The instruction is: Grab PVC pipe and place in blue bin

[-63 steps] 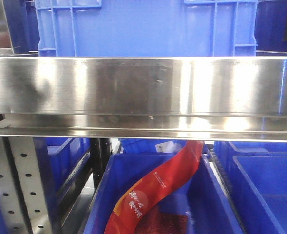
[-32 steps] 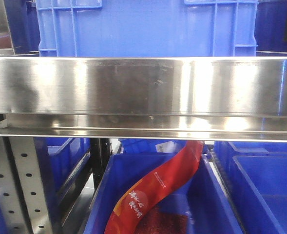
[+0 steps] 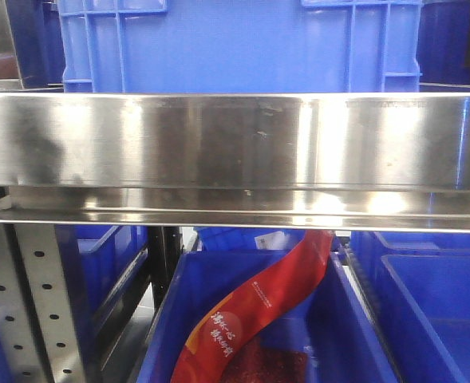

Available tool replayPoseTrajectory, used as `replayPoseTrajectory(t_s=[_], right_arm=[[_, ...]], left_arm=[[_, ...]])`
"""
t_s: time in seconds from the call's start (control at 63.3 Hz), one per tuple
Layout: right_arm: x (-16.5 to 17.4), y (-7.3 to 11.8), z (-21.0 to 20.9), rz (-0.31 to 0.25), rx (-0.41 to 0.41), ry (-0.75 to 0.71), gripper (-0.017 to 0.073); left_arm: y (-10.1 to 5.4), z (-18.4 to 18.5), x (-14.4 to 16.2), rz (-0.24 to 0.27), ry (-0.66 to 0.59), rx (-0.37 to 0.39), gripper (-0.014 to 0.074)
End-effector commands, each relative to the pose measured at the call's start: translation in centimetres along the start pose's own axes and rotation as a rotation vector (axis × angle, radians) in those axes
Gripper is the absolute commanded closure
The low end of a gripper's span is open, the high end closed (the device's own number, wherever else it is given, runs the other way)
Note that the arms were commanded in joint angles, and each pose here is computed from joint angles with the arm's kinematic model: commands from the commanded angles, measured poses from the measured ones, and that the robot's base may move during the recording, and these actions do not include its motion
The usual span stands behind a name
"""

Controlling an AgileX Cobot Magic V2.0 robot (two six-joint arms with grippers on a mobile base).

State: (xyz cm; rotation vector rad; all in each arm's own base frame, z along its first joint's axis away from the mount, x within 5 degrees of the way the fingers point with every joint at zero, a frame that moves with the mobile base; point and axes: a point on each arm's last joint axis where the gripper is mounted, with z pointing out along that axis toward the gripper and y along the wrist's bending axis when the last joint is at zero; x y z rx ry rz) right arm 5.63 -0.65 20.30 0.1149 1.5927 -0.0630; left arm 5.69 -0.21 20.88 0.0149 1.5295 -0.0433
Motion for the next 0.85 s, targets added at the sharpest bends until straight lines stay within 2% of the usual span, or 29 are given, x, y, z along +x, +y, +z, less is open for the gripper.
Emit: replayPoseTrajectory(t_s=[0.0,0.838], right_arm=[[-0.14,0.00,-0.03,-0.001,0.001,-0.016,0.0728],[-0.14,0.00,-0.03,-0.001,0.001,-0.016,0.0728]], left_arm=[[0.02,-0.06,-0.31,0.007,-0.032,-0.003,0.0705],[0.02,-0.06,-0.31,0.007,-0.032,-0.003,0.0705]])
